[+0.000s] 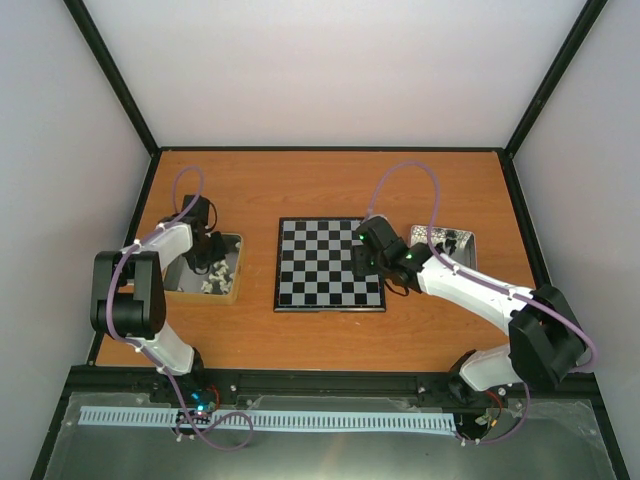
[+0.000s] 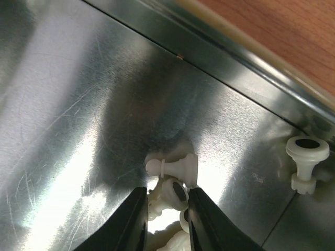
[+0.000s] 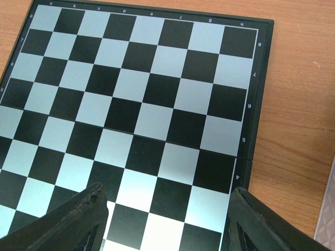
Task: Set up the chess pieces on the board
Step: Pick up the chess piece from the storage box.
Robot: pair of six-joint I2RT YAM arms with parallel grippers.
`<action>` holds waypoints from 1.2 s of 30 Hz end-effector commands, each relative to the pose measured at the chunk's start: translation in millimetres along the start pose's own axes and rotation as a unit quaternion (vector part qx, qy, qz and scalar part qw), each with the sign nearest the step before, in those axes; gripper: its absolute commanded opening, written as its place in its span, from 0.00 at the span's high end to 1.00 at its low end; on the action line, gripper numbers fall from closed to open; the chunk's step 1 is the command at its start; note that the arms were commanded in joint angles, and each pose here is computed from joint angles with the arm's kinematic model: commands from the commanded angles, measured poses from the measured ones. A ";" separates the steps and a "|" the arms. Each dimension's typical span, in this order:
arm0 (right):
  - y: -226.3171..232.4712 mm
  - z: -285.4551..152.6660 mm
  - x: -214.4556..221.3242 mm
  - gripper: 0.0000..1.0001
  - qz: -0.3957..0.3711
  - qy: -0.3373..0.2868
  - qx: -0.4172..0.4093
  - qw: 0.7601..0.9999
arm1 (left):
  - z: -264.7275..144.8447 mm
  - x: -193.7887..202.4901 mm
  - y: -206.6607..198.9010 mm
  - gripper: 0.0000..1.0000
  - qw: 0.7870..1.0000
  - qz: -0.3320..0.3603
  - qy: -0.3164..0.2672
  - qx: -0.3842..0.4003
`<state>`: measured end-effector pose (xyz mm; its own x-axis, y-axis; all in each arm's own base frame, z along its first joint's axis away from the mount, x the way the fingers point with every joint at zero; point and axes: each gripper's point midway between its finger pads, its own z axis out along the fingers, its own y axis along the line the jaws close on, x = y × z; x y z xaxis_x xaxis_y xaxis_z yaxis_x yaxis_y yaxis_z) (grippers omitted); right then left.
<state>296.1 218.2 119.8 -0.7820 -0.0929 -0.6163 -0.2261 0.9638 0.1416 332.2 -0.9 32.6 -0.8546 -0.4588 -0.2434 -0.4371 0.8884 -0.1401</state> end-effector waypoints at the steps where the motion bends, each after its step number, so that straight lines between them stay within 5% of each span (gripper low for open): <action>1: -2.3 -3.3 1.6 0.36 0.005 -0.005 0.003 1.000 | -4.5 -7.2 4.1 0.77 0.999 0.030 -0.011 -0.013; 14: -1.5 2.2 2.9 0.36 0.008 -0.001 0.005 1.000 | 12.7 5.2 4.1 0.78 0.999 0.045 0.019 -0.008; 26: 0.5 2.3 -0.7 0.36 0.006 -0.005 0.003 1.000 | 6.3 2.6 3.4 0.99 1.000 0.013 0.003 -0.003; 36: 37.2 -12.5 -28.6 0.36 0.001 -0.053 -0.095 0.994 | -43.4 -14.2 -14.7 0.98 0.996 -0.034 -0.058 0.056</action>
<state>295.6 226.0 119.9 -0.7811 -0.0858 -0.6184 -0.2462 0.9526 0.1789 329.5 -1.0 43.7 -0.8435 -0.4591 -0.2787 -0.4312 0.8883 -0.1581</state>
